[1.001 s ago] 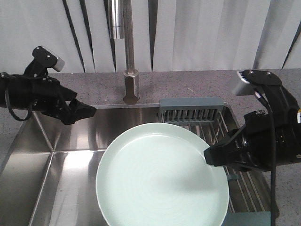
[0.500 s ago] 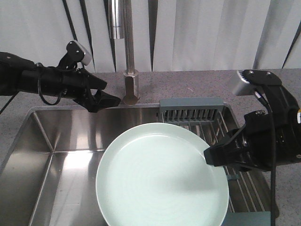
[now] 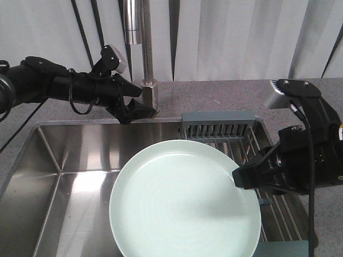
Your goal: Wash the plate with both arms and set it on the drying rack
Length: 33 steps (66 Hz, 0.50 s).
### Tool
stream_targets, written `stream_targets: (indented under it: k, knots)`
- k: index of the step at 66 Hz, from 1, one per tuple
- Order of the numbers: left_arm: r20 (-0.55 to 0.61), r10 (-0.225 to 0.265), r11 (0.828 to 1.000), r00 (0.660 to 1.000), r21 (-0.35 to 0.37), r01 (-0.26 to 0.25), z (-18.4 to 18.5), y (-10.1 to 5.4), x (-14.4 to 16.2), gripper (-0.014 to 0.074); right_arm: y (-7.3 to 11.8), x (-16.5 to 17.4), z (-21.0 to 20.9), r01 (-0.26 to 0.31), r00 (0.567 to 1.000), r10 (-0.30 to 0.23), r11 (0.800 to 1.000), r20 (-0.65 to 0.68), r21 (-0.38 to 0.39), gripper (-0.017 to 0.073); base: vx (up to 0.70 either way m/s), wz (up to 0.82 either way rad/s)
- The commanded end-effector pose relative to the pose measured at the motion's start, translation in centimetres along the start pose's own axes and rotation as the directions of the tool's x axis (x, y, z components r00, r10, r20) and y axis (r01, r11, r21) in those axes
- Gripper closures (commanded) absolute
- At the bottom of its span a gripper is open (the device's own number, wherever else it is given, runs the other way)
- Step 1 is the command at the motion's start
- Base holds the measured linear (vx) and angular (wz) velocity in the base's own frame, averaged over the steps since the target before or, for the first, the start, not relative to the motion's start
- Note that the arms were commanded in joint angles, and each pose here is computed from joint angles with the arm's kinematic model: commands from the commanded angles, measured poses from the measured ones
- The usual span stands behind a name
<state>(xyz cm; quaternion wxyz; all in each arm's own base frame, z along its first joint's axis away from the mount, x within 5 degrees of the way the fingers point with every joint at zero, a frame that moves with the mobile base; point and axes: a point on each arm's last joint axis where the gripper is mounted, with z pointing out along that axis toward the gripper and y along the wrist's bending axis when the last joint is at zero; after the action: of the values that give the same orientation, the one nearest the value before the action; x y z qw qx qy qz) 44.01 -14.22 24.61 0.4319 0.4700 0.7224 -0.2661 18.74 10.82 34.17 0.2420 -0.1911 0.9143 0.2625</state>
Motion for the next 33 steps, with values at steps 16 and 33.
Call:
stream_targets:
  k: [16,33]
  knots:
    - [0.141,0.081,0.989,0.987,0.116,-0.097,-1.8,-2.2,-4.1,0.0018,0.8,-0.7,-1.1,0.013,0.996,-0.011,1.000,0.083,-0.024,0.0568,0.00,0.00]
    - [0.160,0.093,0.963,0.983,0.238,-0.130,-2.0,-3.4,-4.1,0.0018,0.8,-0.7,-1.1,0.013,0.996,-0.011,1.000,0.083,-0.024,0.0568,0.00,0.00]
